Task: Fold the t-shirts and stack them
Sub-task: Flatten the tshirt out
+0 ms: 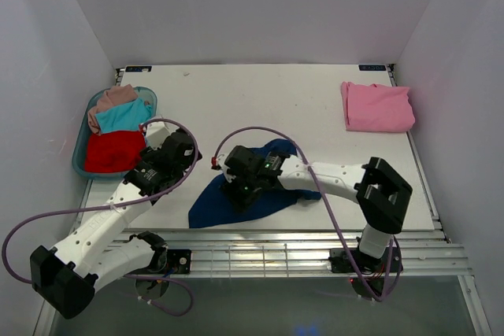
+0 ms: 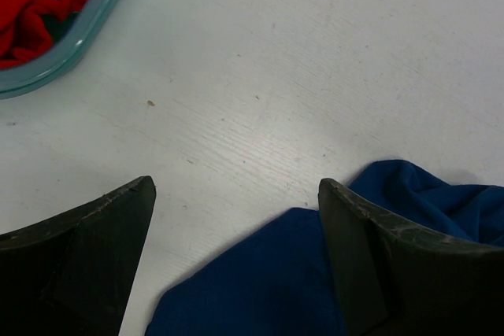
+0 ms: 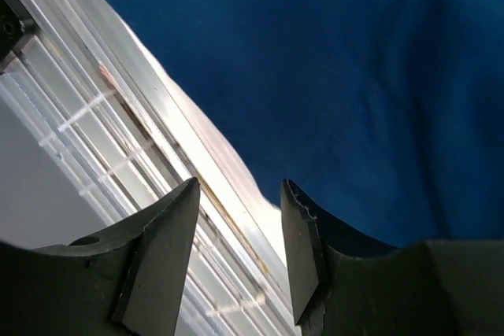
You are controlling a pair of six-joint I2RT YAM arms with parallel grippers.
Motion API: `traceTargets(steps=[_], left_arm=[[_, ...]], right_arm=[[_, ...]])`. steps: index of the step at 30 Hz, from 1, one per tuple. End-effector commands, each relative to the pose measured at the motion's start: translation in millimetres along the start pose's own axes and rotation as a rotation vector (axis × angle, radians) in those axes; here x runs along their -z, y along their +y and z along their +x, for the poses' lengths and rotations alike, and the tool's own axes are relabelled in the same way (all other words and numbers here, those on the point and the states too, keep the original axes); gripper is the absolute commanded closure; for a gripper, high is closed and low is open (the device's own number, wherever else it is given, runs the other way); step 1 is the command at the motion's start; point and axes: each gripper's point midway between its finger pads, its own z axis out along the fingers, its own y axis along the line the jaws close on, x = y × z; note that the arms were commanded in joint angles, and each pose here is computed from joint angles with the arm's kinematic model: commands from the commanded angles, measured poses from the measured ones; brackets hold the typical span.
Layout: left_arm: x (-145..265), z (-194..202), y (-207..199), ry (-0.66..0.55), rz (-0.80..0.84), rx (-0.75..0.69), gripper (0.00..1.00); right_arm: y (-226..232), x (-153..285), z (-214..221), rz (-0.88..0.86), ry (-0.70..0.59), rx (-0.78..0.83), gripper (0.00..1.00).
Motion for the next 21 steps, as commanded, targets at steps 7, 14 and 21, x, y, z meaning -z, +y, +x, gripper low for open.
traceTargets(steps=[7, 14, 21], left_arm=[[23.0, -60.9, 19.9, -0.161, -0.055, 0.052, 0.02], [15.5, -87.2, 33.4, -0.195, 0.066, 0.074, 0.02], [6.5, -100.0, 32.1, -0.194, 0.119, 0.109, 0.02]], right_arm=[[66.0, -40.4, -50.8, -0.137, -0.07, 0.206, 0.45], [63.2, -68.4, -46.5, -0.134, -0.068, 0.229, 0.41], [43.7, -101.0, -39.4, -0.07, -0.069, 0.257, 0.41]])
